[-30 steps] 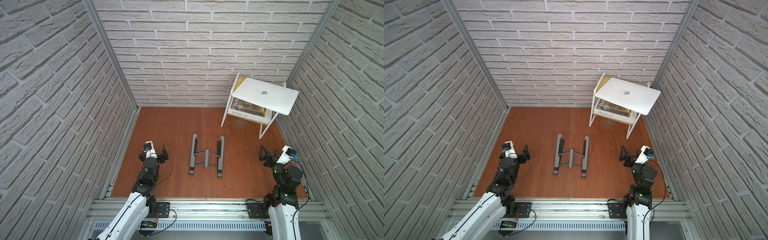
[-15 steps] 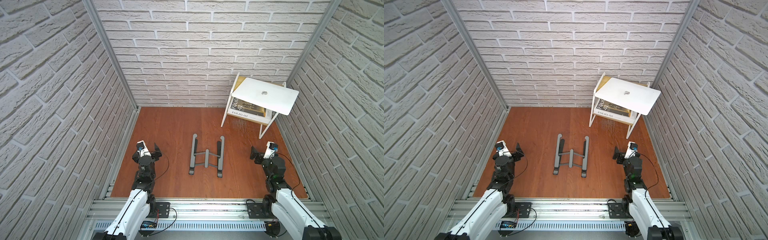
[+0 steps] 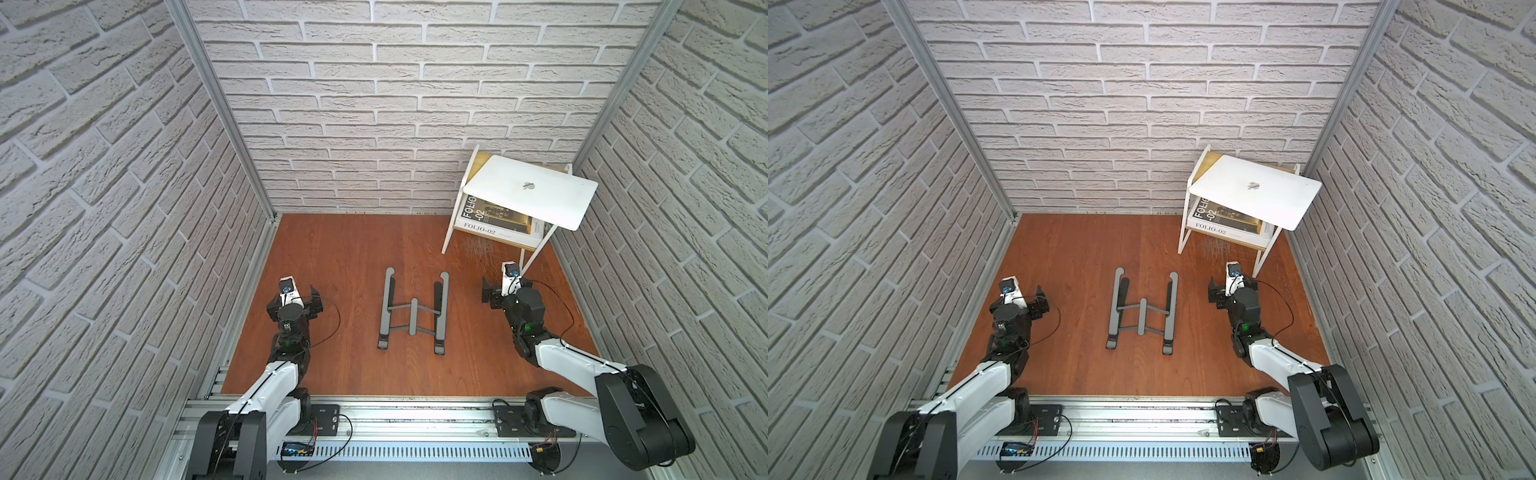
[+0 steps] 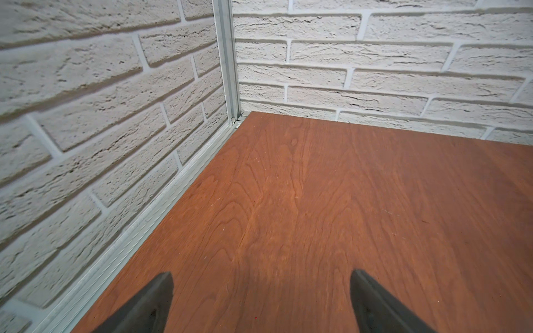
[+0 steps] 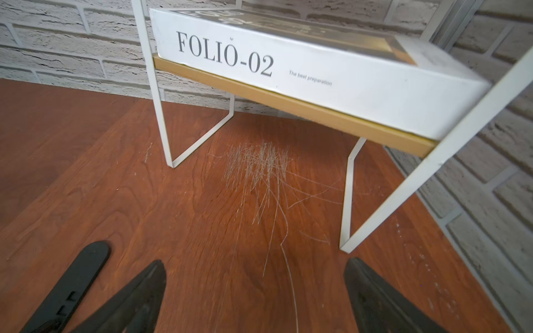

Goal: Close the laptop lid and set it aside
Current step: Reset both arms

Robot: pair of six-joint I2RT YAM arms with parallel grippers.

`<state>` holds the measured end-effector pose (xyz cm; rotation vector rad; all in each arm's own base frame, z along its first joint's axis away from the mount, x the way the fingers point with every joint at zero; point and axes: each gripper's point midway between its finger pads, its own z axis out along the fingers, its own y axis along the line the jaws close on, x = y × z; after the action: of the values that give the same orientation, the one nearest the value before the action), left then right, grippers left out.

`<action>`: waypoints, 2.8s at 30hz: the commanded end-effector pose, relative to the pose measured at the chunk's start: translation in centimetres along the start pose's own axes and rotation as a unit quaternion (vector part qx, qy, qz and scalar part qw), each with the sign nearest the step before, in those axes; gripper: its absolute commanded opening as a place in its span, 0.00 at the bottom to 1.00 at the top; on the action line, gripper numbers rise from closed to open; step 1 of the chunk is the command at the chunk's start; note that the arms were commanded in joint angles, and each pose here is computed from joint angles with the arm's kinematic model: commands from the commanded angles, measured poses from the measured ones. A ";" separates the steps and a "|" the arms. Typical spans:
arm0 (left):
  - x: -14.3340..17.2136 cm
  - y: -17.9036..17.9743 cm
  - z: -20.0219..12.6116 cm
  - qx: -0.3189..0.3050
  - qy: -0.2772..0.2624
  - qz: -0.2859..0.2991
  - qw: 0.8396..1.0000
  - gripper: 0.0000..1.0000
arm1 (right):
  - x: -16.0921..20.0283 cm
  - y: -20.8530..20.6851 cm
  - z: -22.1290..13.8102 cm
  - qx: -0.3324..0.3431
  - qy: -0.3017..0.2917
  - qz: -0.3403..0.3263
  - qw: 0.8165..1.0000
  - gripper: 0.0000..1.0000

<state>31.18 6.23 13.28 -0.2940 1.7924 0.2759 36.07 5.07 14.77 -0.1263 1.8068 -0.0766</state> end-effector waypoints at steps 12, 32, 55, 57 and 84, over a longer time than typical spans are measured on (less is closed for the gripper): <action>-3.3 -1.8 3.0 0.052 -0.049 -0.023 0.997 0.98 | 0.5 -1.9 0.9 0.032 -0.003 0.002 0.999 0.99; -1.8 -2.8 3.2 0.077 -0.006 0.001 0.997 0.98 | 3.0 -2.4 2.0 0.024 0.013 0.024 0.999 0.99; 1.7 -3.7 6.0 0.086 0.015 0.000 0.996 0.98 | 3.8 -3.2 2.4 0.031 0.014 0.045 0.998 0.99; 2.0 -4.3 6.4 0.098 0.027 0.008 0.995 0.98 | 3.7 -3.1 2.6 0.029 0.016 0.045 0.998 0.99; 2.7 -4.8 7.9 0.108 0.070 0.013 0.992 0.99 | 5.1 -4.6 5.2 0.036 0.074 0.082 0.993 0.99</action>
<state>38.90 4.32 8.10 -0.1500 1.9693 0.0807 39.44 -0.17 8.43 0.0753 1.9763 -0.0553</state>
